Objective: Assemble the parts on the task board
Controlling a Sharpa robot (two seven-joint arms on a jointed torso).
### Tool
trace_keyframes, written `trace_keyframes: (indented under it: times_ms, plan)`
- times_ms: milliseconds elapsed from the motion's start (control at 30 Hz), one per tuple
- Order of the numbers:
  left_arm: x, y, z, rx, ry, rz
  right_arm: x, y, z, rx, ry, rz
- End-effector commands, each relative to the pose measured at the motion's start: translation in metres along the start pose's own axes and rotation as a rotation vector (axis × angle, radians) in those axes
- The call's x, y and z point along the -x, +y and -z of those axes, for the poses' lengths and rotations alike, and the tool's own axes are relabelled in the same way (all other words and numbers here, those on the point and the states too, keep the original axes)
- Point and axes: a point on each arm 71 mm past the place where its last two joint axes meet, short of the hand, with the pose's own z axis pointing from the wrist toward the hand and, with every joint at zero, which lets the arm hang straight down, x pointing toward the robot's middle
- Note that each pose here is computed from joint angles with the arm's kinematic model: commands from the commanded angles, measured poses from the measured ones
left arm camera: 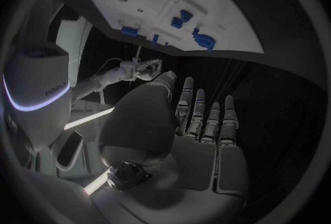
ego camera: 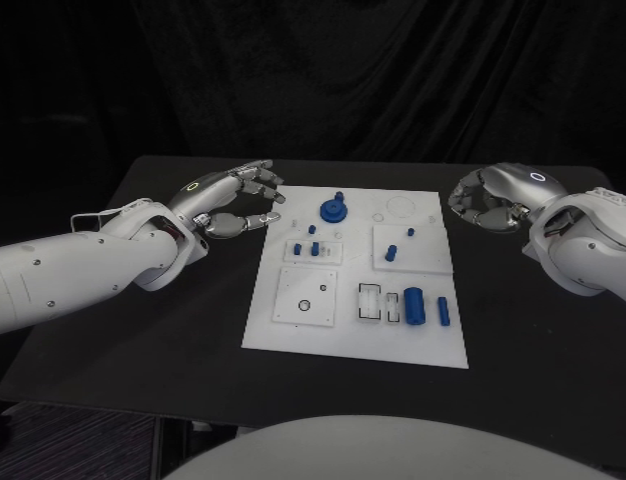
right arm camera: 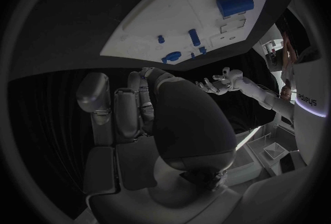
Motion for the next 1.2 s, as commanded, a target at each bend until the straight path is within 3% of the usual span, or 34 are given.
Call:
trace_keyframes:
  times_ms: [33,233,400,667,900,1200]
  plan:
    - [-0.0050,-0.0016,0.0004,0.004,-0.008,0.473,0.003,0.006,-0.002,0.022,-0.005,0.003]
    - [-0.0196,-0.0041,0.0047,0.032,-0.028,0.763,0.000,0.015,-0.010,0.063,0.038,0.040]
    - [-0.0284,-0.0060,0.0053,0.017,-0.038,0.930,-0.007,0.016,-0.013,0.088,0.094,0.066]
    - [-0.0349,-0.0067,0.0041,0.000,-0.058,1.066,-0.021,0.015,-0.014,0.107,0.179,0.081]
    - [-0.0367,-0.0068,0.0049,0.001,-0.081,1.108,-0.030,0.012,-0.016,0.111,0.216,0.086]
    - [-0.0393,-0.0077,0.0066,0.002,-0.088,1.119,-0.037,0.007,-0.019,0.102,0.215,0.091]
